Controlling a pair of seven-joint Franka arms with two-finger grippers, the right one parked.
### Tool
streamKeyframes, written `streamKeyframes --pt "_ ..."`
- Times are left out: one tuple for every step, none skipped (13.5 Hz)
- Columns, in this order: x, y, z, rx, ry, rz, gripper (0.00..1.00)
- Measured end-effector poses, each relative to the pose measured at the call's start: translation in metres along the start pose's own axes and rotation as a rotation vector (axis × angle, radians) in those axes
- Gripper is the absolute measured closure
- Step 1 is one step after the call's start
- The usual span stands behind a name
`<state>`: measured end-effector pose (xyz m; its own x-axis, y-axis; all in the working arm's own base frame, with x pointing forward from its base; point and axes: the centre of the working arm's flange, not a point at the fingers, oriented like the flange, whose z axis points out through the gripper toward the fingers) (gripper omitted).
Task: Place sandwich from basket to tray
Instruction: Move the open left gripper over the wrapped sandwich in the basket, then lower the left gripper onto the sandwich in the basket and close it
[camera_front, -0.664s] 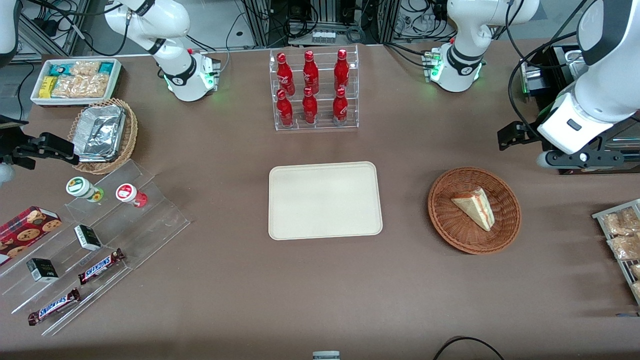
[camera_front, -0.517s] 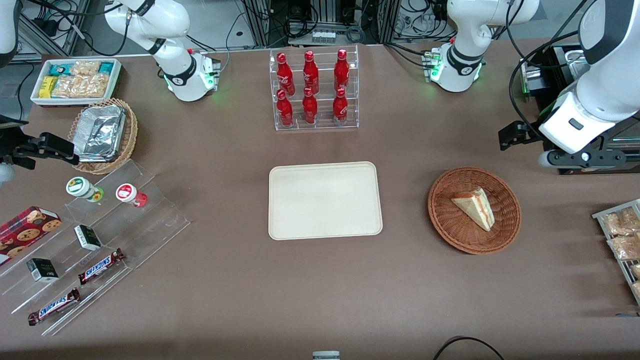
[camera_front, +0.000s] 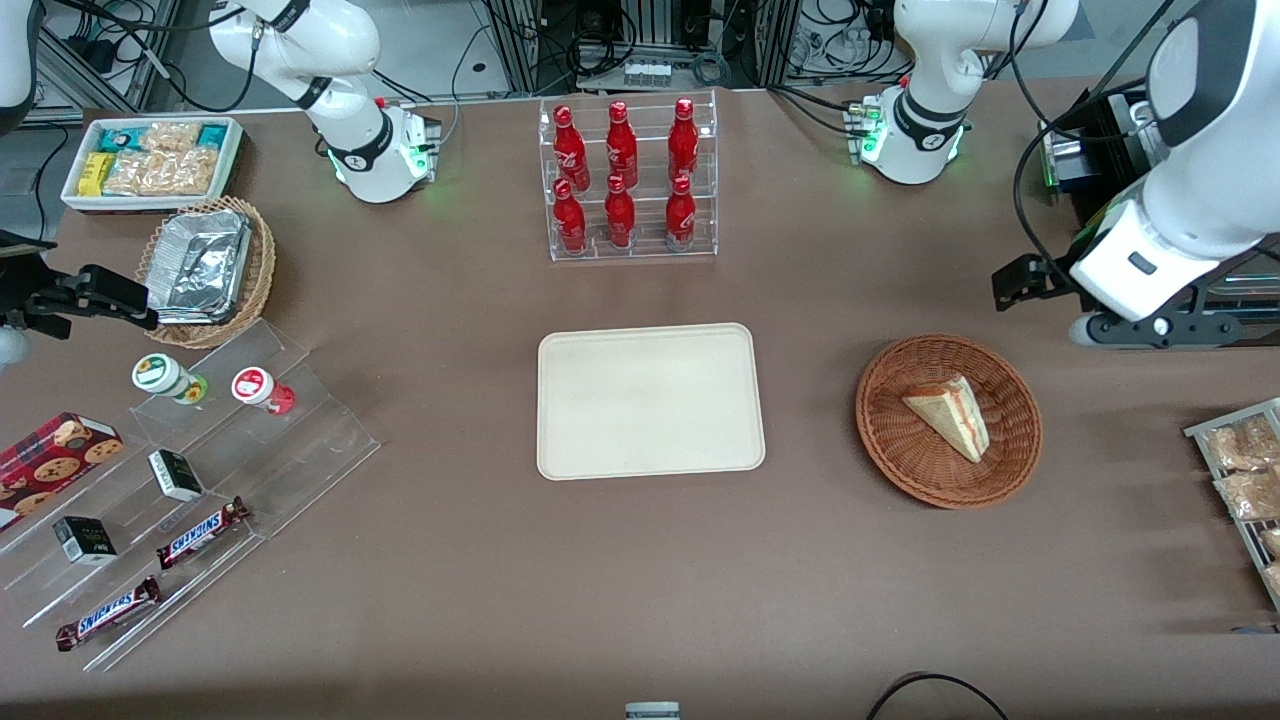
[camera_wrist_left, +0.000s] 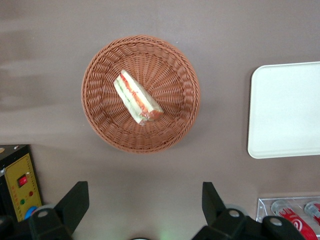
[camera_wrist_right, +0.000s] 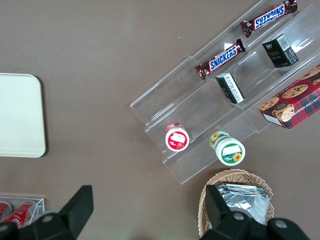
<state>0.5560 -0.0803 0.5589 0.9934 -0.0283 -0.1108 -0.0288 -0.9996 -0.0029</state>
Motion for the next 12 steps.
streamKeyframes --pt "0.003 0.0 0.011 0.0 0.002 -0.001 0.0" --pt "0.005 -0.001 0.022 0.0 0.002 -0.003 0.0" --pt "0.007 -0.003 0.035 -0.001 0.004 -0.007 0.0" --pt "0.009 -0.006 0.047 -0.001 0.007 -0.012 0.0" --pt "0.01 -0.008 0.06 0.002 0.01 -0.015 0.0" --pt "0.011 -0.01 0.073 0.007 0.015 -0.016 0.0" --pt "0.012 -0.011 0.085 0.009 0.023 -0.018 0.0" --pt "0.013 -0.011 0.099 0.009 0.034 -0.029 0.0" --pt "0.013 -0.011 0.116 0.008 0.045 -0.048 0.0" --pt "0.013 -0.011 0.134 0.006 0.057 -0.068 0.0" --pt "0.012 -0.012 0.151 0.004 0.067 -0.087 0.0" --pt "0.011 -0.012 0.165 0.003 0.069 -0.111 0.0"
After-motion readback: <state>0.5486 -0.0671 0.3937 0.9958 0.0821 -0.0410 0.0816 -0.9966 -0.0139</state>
